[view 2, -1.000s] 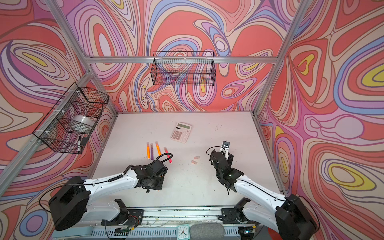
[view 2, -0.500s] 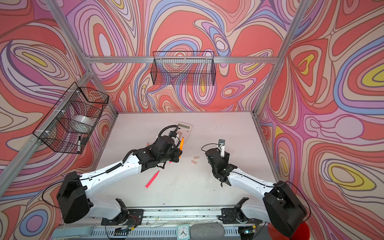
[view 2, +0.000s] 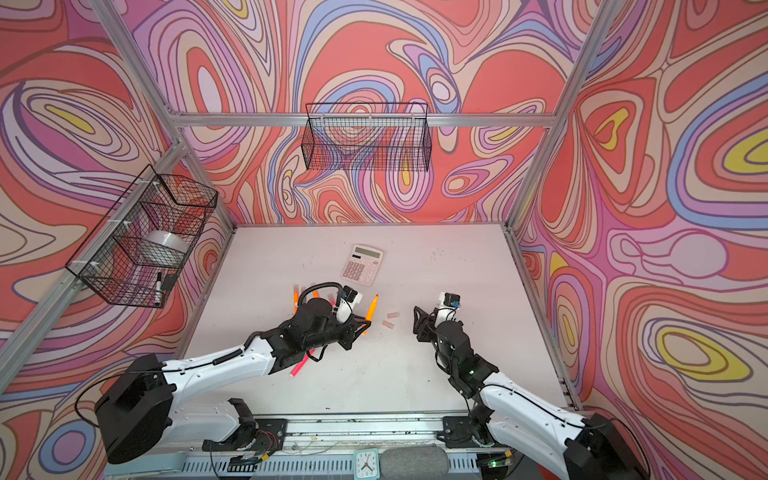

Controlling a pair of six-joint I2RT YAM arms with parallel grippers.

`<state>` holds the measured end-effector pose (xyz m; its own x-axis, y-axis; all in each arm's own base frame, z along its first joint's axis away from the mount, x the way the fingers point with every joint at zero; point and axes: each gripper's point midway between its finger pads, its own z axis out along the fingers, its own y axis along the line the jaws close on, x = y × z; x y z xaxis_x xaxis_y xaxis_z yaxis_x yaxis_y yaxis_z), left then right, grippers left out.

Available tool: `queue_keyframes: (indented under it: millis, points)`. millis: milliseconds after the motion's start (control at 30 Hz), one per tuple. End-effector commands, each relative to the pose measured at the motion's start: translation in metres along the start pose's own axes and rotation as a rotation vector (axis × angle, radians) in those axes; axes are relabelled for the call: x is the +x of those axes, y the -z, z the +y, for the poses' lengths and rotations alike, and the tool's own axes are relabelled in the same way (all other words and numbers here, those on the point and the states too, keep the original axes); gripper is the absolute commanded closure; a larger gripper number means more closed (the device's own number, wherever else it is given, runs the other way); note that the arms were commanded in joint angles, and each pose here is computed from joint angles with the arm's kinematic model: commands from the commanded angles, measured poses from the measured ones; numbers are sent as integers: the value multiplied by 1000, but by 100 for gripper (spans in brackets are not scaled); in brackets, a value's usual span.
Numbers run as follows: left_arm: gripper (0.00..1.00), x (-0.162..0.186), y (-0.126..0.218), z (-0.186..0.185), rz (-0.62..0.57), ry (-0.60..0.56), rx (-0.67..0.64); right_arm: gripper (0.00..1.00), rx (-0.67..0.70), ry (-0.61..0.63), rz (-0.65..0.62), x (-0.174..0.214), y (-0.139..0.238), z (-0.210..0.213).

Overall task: Insert the pens into the pen caps
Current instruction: 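Raise the orange marker toward the right gripper while the right gripper approaches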

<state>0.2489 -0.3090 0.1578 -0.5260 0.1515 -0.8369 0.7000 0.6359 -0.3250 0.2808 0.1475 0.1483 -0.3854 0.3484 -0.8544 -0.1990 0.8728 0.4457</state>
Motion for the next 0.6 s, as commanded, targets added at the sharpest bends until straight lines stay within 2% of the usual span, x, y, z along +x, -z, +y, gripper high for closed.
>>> queue_keyframes:
  millis: [0,267,500,567]
  points:
    - [100,-27,9,-12,-120,-57,53,34,-360,-67,-49,-19,14,65]
    - [100,-27,12,-20,-122,-67,92,34,-510,-123,-43,-25,36,105]
    - [100,-27,13,-30,-116,-69,148,35,-502,-113,37,-17,31,135]
    - [100,-28,15,-32,-118,-72,162,39,-500,-110,47,-15,27,140]
